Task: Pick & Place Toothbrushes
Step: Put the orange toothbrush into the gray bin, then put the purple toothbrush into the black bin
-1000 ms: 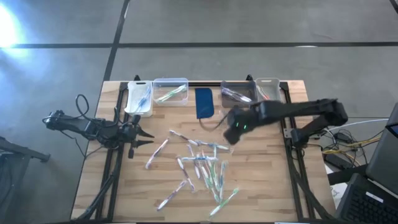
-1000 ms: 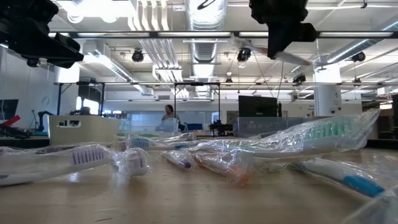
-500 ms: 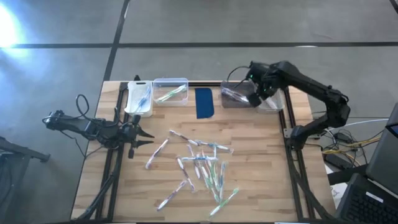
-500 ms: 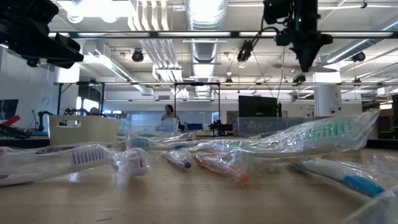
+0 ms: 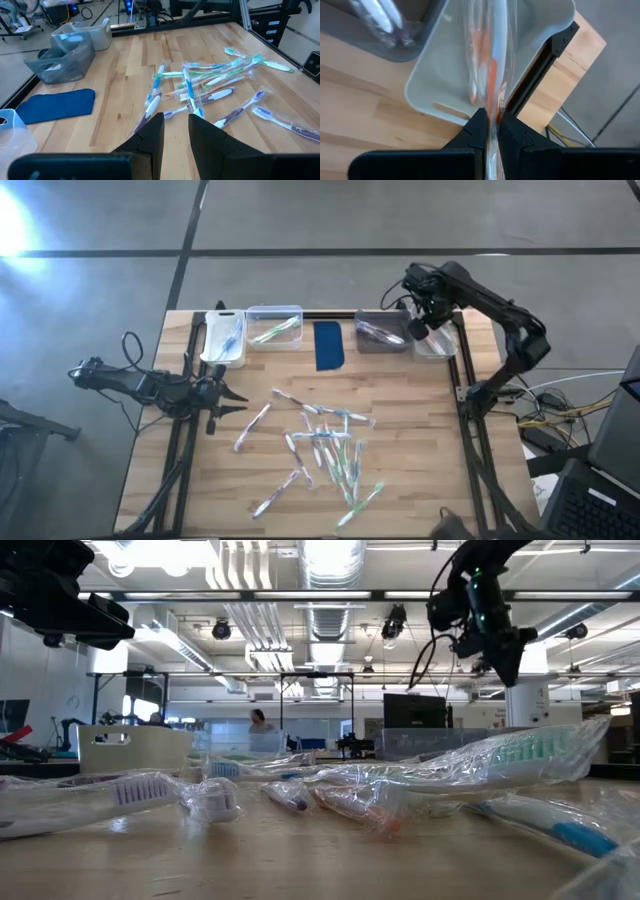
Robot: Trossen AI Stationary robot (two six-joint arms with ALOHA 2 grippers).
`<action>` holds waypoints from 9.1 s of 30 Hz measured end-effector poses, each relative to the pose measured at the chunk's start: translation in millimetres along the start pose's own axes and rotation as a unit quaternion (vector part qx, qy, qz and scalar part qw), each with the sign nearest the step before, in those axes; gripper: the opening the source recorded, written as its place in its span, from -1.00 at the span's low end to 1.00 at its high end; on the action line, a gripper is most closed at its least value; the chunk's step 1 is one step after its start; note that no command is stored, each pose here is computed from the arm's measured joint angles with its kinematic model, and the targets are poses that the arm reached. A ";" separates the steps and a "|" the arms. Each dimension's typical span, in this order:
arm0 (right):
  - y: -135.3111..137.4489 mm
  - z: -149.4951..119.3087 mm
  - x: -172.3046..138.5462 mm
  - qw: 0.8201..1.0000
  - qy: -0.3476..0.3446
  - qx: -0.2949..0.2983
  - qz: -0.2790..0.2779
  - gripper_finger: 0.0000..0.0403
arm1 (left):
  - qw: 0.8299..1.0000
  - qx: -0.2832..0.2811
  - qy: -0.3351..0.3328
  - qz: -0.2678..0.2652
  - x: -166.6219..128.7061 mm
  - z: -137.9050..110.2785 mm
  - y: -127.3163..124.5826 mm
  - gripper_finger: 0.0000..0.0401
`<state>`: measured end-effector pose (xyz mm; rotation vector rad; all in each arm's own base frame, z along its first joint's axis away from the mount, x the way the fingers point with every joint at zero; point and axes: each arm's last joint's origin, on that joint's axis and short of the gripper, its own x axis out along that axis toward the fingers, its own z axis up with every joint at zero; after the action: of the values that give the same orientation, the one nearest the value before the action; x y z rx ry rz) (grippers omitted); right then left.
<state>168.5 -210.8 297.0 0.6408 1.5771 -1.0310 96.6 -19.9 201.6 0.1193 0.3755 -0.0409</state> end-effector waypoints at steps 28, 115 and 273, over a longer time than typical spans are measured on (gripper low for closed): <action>-18.1 13.0 28.6 0.997 0.058 0.041 0.002 -0.91 | 1.000 0.000 0.001 0.000 0.0 -0.1 0.0 -0.53; -22.9 -14.8 -38.7 0.962 -0.254 0.091 0.045 -0.31 | 1.000 0.004 0.016 -0.001 4.3 -9.2 -1.2 -0.53; 27.3 -121.0 -90.7 0.886 -0.398 -0.117 0.207 -0.96 | 0.750 -0.388 0.529 0.085 107.6 11.1 -35.3 -0.92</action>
<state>155.7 -82.0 379.7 0.2934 0.7680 -0.6325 198.5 -58.2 168.4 -0.6993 1.4966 0.3891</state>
